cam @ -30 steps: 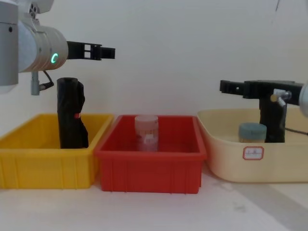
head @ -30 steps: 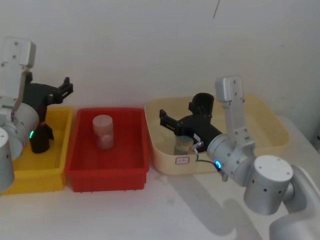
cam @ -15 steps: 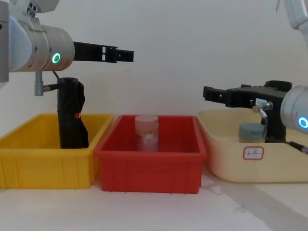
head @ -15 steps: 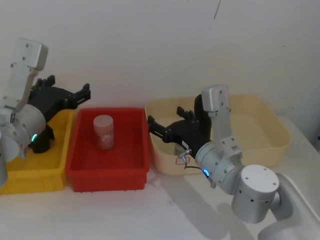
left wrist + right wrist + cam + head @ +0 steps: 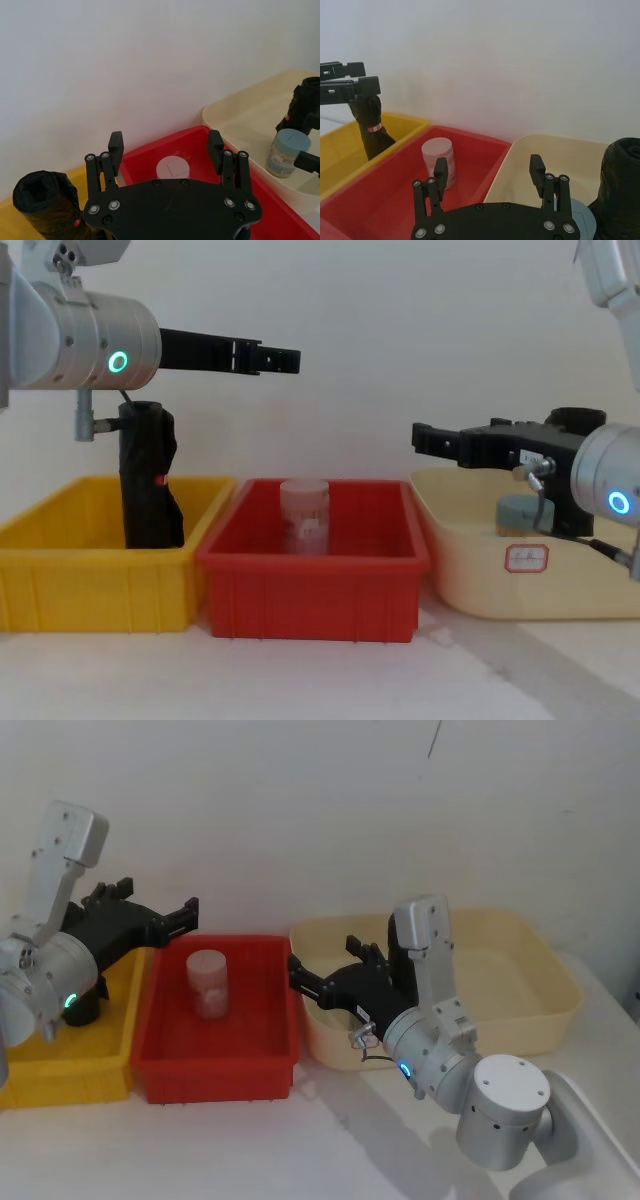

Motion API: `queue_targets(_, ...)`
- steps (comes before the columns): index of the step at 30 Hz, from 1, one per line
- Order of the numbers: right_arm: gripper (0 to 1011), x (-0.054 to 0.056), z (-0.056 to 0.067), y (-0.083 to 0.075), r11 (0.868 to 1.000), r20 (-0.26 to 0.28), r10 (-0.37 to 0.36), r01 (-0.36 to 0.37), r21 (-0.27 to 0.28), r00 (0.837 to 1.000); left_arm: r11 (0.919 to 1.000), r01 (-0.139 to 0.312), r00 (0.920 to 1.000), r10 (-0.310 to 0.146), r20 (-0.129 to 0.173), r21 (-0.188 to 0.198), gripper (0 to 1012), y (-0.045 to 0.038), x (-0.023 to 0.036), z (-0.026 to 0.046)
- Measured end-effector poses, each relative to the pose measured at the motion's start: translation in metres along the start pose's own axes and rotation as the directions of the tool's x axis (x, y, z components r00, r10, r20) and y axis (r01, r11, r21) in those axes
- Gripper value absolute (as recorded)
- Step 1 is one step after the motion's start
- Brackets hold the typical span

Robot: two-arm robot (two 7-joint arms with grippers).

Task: Pick up the garbage bag with the one hand and transfer it to the other hand.

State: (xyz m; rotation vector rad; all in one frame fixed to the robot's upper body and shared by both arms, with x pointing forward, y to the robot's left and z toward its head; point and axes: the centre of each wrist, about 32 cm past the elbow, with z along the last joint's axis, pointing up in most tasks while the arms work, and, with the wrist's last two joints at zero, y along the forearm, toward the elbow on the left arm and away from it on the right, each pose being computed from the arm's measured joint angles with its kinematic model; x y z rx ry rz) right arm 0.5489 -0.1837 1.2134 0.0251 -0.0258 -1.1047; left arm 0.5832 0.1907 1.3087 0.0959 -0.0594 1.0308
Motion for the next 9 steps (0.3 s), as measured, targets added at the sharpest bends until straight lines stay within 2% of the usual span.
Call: queue_targets(9, 1004, -0.0011, -0.0010, 0.0004, 1.000, 0.001, 0.003, -0.003, 0.002, 1.000, 0.9997, 0.025, 0.9997, -0.025, -0.001, 0.001, 1000, 0.0005, 0.0007, 0.0002)
